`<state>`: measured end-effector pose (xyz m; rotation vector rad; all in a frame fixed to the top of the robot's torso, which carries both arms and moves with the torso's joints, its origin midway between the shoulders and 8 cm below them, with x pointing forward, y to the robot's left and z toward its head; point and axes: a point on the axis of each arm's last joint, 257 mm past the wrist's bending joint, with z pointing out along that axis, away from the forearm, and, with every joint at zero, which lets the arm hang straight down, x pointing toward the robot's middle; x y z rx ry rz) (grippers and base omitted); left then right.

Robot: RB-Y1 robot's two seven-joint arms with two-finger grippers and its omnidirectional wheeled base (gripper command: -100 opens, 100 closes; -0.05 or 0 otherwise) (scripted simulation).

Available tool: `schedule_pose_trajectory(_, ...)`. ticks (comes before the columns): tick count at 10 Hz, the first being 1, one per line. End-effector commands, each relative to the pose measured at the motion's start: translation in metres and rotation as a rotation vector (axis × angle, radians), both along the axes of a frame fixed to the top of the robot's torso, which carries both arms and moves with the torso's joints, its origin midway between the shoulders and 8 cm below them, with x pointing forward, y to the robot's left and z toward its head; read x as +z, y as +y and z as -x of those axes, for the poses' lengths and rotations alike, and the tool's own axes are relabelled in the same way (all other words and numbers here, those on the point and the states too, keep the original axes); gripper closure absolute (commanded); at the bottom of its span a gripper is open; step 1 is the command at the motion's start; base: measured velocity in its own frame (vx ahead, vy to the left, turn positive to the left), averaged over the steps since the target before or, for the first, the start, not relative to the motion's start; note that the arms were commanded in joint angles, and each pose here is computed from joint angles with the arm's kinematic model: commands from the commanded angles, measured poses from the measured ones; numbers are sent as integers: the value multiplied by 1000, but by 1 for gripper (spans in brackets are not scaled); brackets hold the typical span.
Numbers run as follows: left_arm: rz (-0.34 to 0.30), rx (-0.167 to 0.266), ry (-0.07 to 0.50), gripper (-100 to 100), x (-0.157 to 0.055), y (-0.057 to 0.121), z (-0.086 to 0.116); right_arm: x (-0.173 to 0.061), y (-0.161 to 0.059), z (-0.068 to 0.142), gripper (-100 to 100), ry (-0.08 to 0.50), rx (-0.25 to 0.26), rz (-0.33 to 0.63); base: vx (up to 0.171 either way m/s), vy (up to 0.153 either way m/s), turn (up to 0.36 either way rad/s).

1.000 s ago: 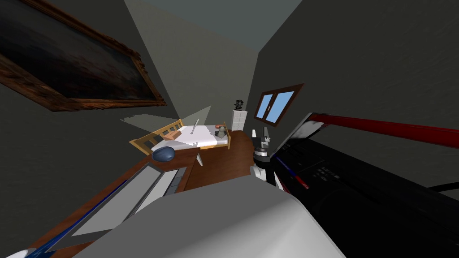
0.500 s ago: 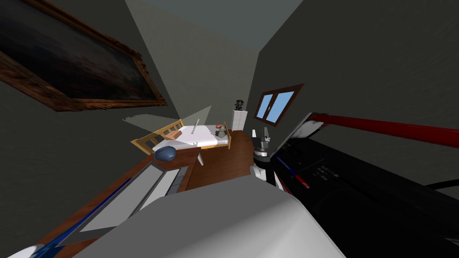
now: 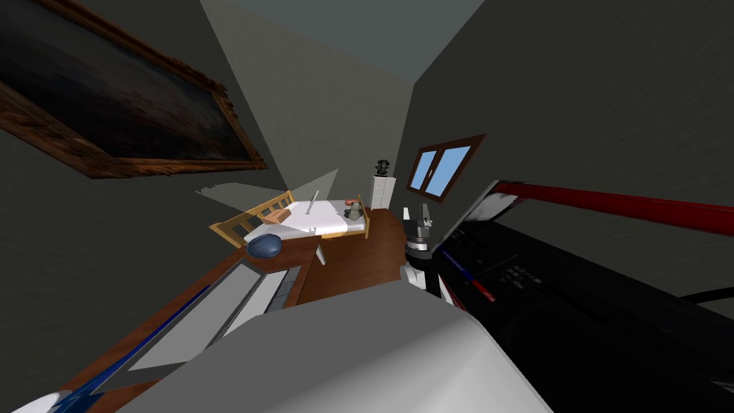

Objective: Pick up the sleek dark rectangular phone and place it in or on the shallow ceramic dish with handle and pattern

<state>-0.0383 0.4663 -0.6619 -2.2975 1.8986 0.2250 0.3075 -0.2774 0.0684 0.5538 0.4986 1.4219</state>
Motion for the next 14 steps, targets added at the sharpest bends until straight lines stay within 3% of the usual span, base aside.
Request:
schedule_pose_trajectory(1, 0, 0, 0, 0, 0, 0, 0, 0, 0, 0, 0, 0, 0, 0, 0, 0, 0)
schedule_pose_trajectory(2, -3, 2, -1, 100, 6, 10, 2, 0, 0, 0, 0, 0, 0, 0, 14, -43, -5)
schedule_pose_trajectory(9, 0, 1, 0, 100, 23, 33, 10, 0, 0, 0, 0, 0, 0, 0, 14, -44, 1)
schedule_pose_trajectory(10, -2, 3, -1, 100, 21, 30, 10, 0, 0, 0, 0, 0, 0, 0, 2, -22, 6)
schedule_pose_trajectory(11, -1, 2, 0, 0, 21, 30, 10, 0, 0, 0, 0, 0, 0, 0, 0, 0, 0)
schedule_pose_trajectory(12, -42, -11, 3, 100, 33, 60, 11, 0, 0, 0, 0, 0, 0, 0, -12, -13, -23)
schedule_pose_trajectory(13, -60, -17, 5, 100, 40, 73, 11, 0, 0, 0, 0, 0, 0, 0, -22, -2, -34)
schedule_pose_trajectory(14, -60, -17, 5, 100, 40, 73, 11, 0, 0, 0, 0, 0, 0, 0, -16, 10, -17)
